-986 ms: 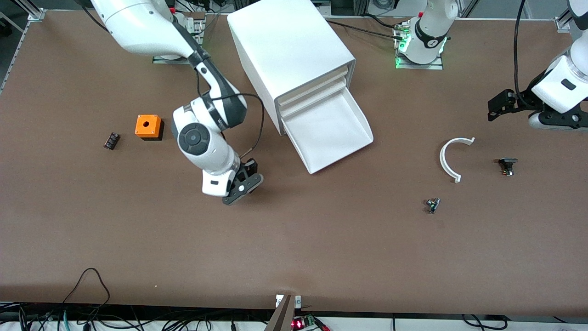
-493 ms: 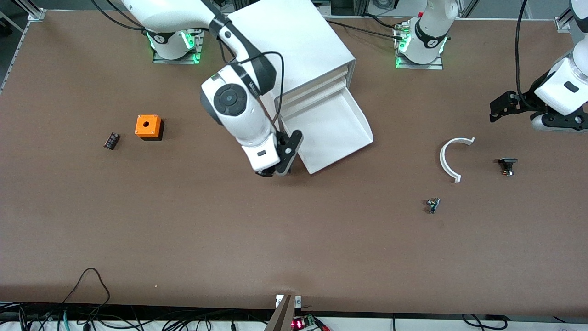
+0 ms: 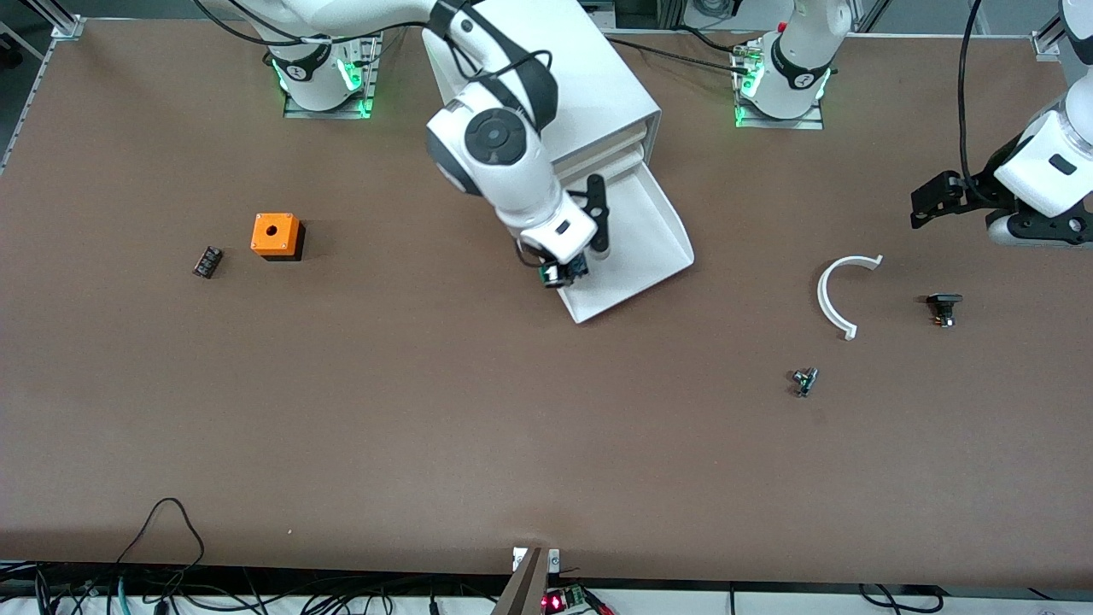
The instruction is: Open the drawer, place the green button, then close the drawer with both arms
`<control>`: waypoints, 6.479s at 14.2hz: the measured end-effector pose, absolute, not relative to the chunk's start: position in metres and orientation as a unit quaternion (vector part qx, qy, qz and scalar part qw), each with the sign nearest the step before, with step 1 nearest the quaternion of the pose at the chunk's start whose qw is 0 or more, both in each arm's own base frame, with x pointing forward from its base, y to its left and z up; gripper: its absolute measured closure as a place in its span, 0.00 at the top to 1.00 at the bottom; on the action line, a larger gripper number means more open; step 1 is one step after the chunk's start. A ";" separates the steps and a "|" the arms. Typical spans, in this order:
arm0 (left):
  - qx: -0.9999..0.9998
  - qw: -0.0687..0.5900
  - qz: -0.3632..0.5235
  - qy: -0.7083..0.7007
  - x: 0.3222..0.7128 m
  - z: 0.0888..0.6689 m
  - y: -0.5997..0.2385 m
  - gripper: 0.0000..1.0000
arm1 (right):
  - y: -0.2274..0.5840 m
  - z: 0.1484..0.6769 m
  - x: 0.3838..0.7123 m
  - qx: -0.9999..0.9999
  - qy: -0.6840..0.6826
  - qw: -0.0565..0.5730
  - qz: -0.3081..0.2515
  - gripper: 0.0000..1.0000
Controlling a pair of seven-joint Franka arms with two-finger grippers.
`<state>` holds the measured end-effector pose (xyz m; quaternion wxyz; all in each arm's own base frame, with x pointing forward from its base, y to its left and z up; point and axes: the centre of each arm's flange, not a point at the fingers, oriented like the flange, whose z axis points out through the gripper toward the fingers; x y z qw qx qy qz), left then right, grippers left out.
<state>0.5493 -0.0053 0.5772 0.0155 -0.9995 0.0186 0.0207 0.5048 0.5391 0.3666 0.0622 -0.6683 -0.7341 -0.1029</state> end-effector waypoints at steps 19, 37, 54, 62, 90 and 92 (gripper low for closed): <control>-1.000 0.015 0.020 0.018 0.551 0.576 -0.005 1.00 | 0.606 0.292 0.451 -0.696 -0.714 0.051 -0.054 0.89; -0.981 -0.064 0.005 -0.184 0.575 0.285 -0.253 1.00 | 0.360 0.373 0.622 -0.999 -0.033 -0.020 -0.006 1.00; -0.976 -0.031 0.082 -0.198 0.451 0.213 -0.358 1.00 | 0.015 0.520 0.645 -0.998 0.061 -0.025 0.023 1.00; -0.984 -0.022 0.109 -0.143 0.396 0.217 -0.395 1.00 | 0.004 0.520 0.645 -0.999 -0.010 -0.023 0.024 1.00; -0.999 0.026 -0.024 -0.030 0.536 0.603 -0.029 1.00 | -0.001 0.520 0.586 -1.000 -0.013 -0.015 0.017 1.00; -0.999 0.026 -0.022 -0.026 0.537 0.601 -0.029 1.00 | 0.000 0.520 0.586 -1.000 -0.013 -0.015 0.017 1.00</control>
